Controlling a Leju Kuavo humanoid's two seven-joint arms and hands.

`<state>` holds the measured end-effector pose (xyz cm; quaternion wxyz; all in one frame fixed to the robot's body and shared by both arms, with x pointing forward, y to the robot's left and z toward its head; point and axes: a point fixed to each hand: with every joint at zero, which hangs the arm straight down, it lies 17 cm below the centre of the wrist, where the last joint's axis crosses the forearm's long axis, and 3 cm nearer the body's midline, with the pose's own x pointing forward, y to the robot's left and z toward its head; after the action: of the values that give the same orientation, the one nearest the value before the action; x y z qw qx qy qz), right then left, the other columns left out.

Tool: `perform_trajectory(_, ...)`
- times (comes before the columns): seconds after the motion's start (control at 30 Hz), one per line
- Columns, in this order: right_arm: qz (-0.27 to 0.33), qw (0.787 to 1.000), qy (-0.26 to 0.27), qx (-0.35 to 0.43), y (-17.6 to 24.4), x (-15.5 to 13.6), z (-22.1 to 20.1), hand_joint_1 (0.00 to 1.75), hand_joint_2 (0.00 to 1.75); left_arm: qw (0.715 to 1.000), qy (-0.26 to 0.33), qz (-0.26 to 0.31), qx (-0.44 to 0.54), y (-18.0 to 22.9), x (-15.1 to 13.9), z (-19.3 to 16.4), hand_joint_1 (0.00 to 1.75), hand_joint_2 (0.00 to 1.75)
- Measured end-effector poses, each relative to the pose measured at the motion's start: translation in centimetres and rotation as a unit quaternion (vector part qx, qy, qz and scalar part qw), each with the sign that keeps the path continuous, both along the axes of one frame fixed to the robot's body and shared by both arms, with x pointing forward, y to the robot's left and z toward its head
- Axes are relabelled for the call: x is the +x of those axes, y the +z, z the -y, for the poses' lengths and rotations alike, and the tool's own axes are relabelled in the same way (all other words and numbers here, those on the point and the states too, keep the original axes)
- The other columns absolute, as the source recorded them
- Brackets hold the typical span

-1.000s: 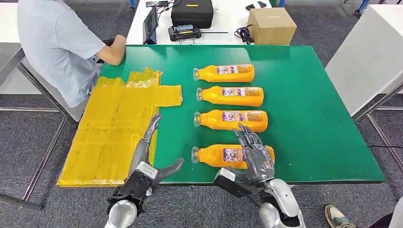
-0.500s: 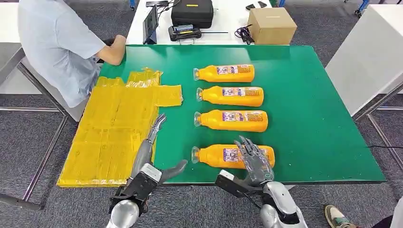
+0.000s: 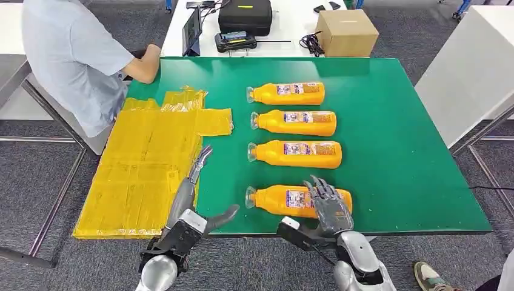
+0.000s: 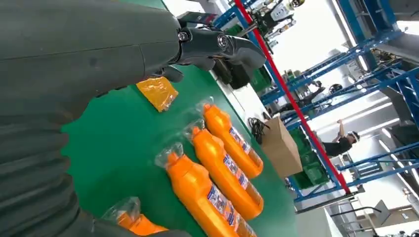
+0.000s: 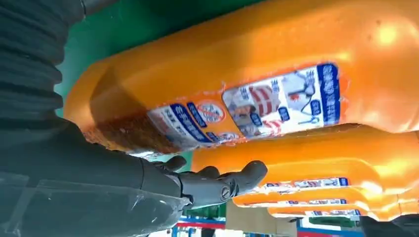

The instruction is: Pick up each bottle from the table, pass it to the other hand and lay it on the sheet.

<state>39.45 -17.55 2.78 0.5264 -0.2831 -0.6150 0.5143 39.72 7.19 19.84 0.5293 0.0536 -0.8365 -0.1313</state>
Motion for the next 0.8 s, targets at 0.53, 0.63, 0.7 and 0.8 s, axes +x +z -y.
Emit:
perform_trajectory(0.53, -0.015, 1.000, -0.006, 0.010, -0.4, 0.1, 0.8, 0.00, 1.75, 1.000, 0.000, 0.002, -0.001, 0.1, 0.0, 0.0, 0.00, 1.75)
perform_trajectory(0.63, -0.039, 0.998, -0.024, 0.034, -1.5, 0.4, 2.3, 0.00, 1.75, 1.000, -0.005, 0.004, -0.006, 0.2, -0.1, 0.2, 0.00, 1.75)
perform_trajectory(0.7, -0.042, 0.998, -0.029, 0.042, -1.6, 0.7, 2.9, 0.00, 1.75, 1.000, -0.008, 0.005, -0.006, 0.3, -0.1, 0.3, 0.00, 1.75)
perform_trajectory(0.8, -0.046, 0.997, -0.038, 0.045, -1.9, 1.2, 3.9, 0.00, 1.75, 1.000, -0.010, 0.006, -0.007, 0.3, -0.1, 0.4, 0.00, 1.75)
